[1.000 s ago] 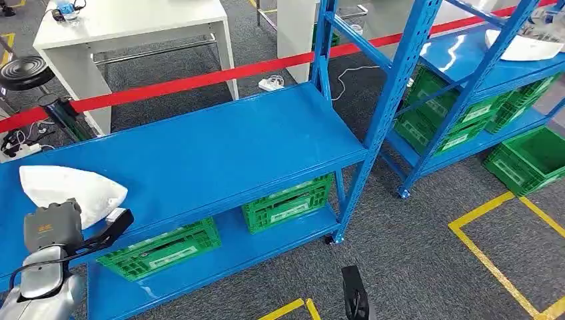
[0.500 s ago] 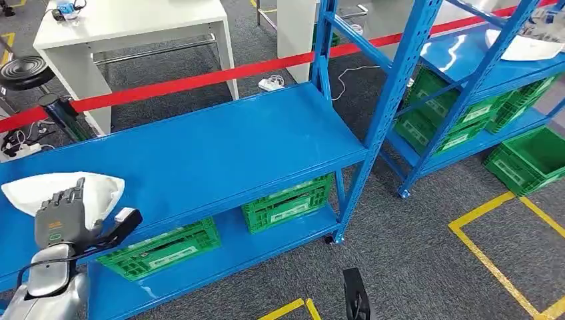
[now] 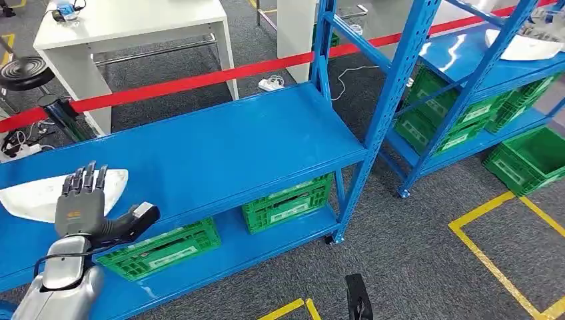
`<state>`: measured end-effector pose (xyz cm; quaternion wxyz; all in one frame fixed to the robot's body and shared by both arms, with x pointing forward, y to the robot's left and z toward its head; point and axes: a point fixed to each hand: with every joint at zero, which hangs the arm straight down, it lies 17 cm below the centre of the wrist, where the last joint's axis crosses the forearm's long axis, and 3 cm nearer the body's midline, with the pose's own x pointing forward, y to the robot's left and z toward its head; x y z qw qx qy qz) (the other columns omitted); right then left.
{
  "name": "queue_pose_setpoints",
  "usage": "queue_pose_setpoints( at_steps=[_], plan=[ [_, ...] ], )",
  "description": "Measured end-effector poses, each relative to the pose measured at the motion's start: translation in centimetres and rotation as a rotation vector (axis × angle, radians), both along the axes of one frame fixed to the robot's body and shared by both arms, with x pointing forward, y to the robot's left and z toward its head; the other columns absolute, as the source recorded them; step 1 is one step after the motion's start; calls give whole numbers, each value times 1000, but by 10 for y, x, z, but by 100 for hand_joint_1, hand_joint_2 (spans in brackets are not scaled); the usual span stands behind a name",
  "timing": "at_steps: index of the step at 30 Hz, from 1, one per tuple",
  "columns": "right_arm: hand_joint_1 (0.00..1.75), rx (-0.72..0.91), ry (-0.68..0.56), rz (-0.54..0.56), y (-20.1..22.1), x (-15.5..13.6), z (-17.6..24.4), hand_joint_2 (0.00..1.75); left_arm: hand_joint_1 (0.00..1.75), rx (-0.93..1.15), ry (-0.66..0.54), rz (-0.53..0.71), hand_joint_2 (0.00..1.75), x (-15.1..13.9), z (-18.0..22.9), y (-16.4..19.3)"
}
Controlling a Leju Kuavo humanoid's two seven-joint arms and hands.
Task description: Take the parts from the cabinet and place them on the table.
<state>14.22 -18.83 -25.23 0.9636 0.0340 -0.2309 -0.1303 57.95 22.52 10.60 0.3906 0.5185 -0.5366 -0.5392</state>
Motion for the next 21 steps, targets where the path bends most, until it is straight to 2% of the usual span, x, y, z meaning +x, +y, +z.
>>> queue_pose_setpoints(
  at_steps=[14, 15, 18, 21],
  plan=[
    [0, -1, 0, -4, -1, 0, 0, 0, 0, -15, -12, 13, 0, 0, 3, -5],
    [0, -2, 1, -5, -1, 0, 0, 0, 0, -17, -10, 30, 175, 0, 3, -3],
    [0, -5, 2, -5, -1, 0, 0, 0, 0, -9, 22, 100, 175, 0, -4, 5],
    [0, -5, 1, -2, -1, 0, 0, 0, 0, 2, 36, 101, 175, -1, -8, 2]
  ],
)
